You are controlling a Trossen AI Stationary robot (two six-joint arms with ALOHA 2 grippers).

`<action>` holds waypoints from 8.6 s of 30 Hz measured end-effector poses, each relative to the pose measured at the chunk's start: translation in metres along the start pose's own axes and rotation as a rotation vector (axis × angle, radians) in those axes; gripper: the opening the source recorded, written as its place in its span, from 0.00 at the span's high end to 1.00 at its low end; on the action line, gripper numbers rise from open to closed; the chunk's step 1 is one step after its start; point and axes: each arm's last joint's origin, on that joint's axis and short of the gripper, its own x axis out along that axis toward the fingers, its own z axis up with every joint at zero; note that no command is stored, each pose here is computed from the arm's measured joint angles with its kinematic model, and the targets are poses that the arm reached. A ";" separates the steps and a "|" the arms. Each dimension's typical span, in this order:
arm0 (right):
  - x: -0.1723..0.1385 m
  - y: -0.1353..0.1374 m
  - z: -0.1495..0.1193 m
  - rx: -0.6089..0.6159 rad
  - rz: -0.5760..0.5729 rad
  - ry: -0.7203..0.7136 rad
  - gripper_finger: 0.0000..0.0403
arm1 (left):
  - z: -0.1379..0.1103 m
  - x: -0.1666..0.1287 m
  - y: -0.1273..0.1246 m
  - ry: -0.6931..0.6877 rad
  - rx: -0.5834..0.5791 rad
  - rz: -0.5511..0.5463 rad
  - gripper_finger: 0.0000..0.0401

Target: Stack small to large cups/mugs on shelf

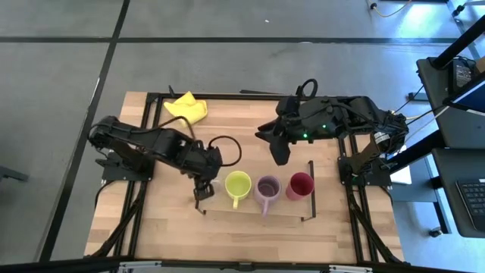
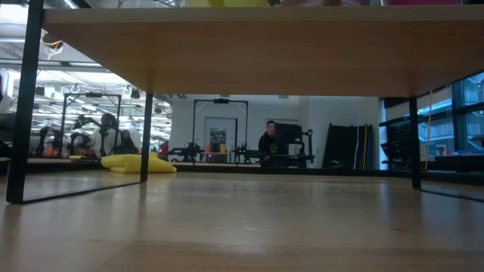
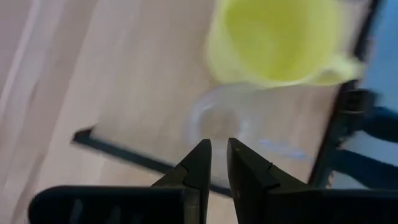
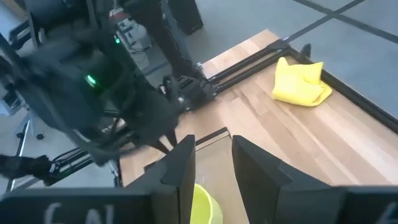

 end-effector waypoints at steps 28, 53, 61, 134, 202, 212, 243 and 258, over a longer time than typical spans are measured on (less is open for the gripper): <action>-0.001 0.008 -0.006 -0.047 0.262 0.178 0.73 | -0.010 -0.115 -0.018 -0.663 0.354 -0.684 0.88; -0.018 0.063 -0.019 -0.203 0.525 0.009 0.73 | -0.022 -0.087 -0.031 -0.757 0.628 -0.863 0.88; -0.016 0.091 -0.030 -0.292 0.687 -0.126 0.73 | -0.062 -0.077 0.006 -0.887 0.560 -1.011 0.88; -0.084 -0.183 -0.311 -0.177 0.975 -0.963 0.73 | -0.220 0.089 0.132 -1.335 0.112 -0.852 0.88; -0.042 -0.190 -0.345 -0.269 0.397 -0.543 0.73 | -0.228 0.135 0.130 -1.031 0.121 -0.706 0.88; -0.042 -0.190 -0.345 -0.269 0.397 -0.543 0.73 | -0.228 0.135 0.130 -1.031 0.121 -0.706 0.88; -0.042 -0.190 -0.345 -0.269 0.397 -0.543 0.73 | -0.228 0.135 0.130 -1.032 0.121 -0.707 0.88; -0.042 -0.190 -0.345 -0.269 0.397 -0.543 0.73 | -0.228 0.135 0.130 -1.032 0.121 -0.707 0.88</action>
